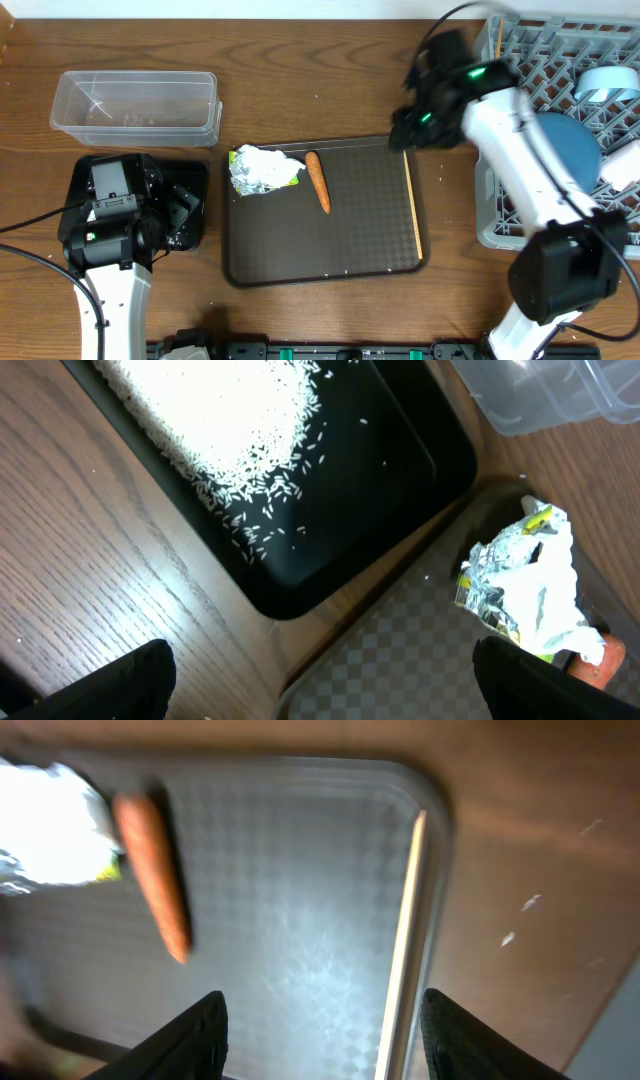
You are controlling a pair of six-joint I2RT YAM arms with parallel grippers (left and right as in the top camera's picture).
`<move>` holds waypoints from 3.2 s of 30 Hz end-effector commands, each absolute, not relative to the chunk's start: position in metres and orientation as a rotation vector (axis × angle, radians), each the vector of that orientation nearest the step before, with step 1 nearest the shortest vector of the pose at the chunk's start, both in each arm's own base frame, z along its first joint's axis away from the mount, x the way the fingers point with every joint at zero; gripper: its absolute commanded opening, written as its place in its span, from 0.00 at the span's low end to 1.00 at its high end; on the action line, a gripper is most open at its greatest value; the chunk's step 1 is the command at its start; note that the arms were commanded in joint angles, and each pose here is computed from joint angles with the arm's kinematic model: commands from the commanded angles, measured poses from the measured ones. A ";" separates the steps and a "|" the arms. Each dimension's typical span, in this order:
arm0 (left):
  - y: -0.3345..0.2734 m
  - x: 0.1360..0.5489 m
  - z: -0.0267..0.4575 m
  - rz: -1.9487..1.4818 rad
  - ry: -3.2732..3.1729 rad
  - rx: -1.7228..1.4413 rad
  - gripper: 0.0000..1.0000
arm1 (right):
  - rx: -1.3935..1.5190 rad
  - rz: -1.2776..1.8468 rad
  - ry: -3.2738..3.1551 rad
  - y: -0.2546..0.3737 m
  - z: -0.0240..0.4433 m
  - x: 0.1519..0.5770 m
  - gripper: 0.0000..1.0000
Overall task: Sort waste into correct bins and load items into the dishwasher rack
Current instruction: 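Return the right gripper to the remaining chopstick on the brown tray, then grasp the remaining chopstick with the right gripper and lift it, then drop the chopstick into the dish rack and open the right gripper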
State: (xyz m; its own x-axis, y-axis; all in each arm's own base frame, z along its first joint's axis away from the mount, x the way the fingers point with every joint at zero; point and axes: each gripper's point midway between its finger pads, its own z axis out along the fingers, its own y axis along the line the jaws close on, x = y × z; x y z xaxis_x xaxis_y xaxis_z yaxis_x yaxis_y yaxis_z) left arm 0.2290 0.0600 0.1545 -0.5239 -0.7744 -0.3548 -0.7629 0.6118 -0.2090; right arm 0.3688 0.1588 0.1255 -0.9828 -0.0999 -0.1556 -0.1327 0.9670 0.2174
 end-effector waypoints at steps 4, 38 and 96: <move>0.063 0.232 0.161 -0.035 2.404 -1.229 0.98 | -0.062 0.038 3.037 0.151 0.078 0.344 0.64; 0.063 0.232 0.161 -0.034 2.404 -1.229 0.98 | -0.030 0.082 3.088 0.147 -0.001 0.307 0.57; 0.063 0.232 0.161 -0.034 2.404 -1.229 0.98 | 0.244 0.078 2.304 -0.072 0.175 0.561 0.12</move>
